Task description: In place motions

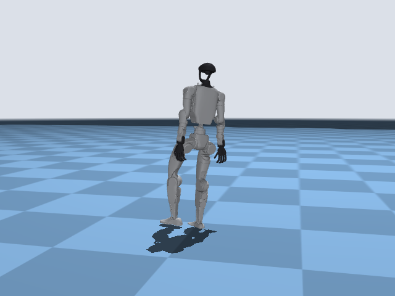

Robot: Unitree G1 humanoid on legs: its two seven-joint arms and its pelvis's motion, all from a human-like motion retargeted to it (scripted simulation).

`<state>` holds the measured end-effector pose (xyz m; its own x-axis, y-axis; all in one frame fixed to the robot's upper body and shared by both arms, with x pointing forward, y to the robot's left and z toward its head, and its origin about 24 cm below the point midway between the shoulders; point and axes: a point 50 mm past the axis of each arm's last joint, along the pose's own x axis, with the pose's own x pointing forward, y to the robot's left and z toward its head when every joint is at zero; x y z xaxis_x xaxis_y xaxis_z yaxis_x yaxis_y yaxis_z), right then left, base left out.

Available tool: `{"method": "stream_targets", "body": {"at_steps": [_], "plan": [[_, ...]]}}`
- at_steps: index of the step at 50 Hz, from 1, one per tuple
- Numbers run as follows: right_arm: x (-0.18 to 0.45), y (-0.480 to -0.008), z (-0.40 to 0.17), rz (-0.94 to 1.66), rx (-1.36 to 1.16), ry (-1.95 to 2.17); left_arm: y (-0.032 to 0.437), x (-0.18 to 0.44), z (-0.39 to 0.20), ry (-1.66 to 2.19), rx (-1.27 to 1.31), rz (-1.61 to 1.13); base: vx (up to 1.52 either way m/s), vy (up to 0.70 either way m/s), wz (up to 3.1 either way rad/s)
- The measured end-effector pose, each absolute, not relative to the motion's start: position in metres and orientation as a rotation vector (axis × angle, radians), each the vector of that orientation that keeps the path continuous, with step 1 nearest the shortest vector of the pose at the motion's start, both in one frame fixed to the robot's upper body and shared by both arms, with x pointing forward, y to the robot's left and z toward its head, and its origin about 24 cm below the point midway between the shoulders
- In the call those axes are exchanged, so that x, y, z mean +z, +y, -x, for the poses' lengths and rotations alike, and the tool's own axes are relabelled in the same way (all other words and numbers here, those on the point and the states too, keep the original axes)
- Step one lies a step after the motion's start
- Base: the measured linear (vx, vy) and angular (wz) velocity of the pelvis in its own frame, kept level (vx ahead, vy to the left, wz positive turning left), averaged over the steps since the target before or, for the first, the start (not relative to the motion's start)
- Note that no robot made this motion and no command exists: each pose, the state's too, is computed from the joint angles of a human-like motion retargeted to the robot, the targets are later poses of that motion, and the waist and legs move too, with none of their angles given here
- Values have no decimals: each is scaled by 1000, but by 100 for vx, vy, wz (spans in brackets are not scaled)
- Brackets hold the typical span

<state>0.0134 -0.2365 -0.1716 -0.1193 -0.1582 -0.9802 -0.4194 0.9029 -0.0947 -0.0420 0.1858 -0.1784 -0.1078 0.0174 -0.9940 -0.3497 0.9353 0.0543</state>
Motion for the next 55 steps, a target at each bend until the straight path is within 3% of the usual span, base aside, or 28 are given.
{"method": "stream_targets", "body": {"at_steps": [7, 18, 25, 35, 45, 55], "plan": [[-171, -236, 6, 367, 173, 1773, 205, -179, 10, 1566, 321, 198, 6, -9, 56], [-172, -226, 14, 313, 162, 1800, 195, -177, -52, 1390, 218, 158, 1, -14, 57], [-174, -220, -39, 476, 310, 1623, 190, -181, -13, 1511, 204, 174, 15, -6, -16], [-170, -192, -90, 351, 366, 1406, 183, -174, 60, 1783, 225, 268, 12, -6, -15], [-171, -187, -89, 375, 397, 1376, 186, -174, 57, 1763, 210, 282, 12, -7, -4], [-176, -201, -50, 402, 356, 1531, 202, -176, 33, 1651, 141, 200, 19, -5, -16]]}}
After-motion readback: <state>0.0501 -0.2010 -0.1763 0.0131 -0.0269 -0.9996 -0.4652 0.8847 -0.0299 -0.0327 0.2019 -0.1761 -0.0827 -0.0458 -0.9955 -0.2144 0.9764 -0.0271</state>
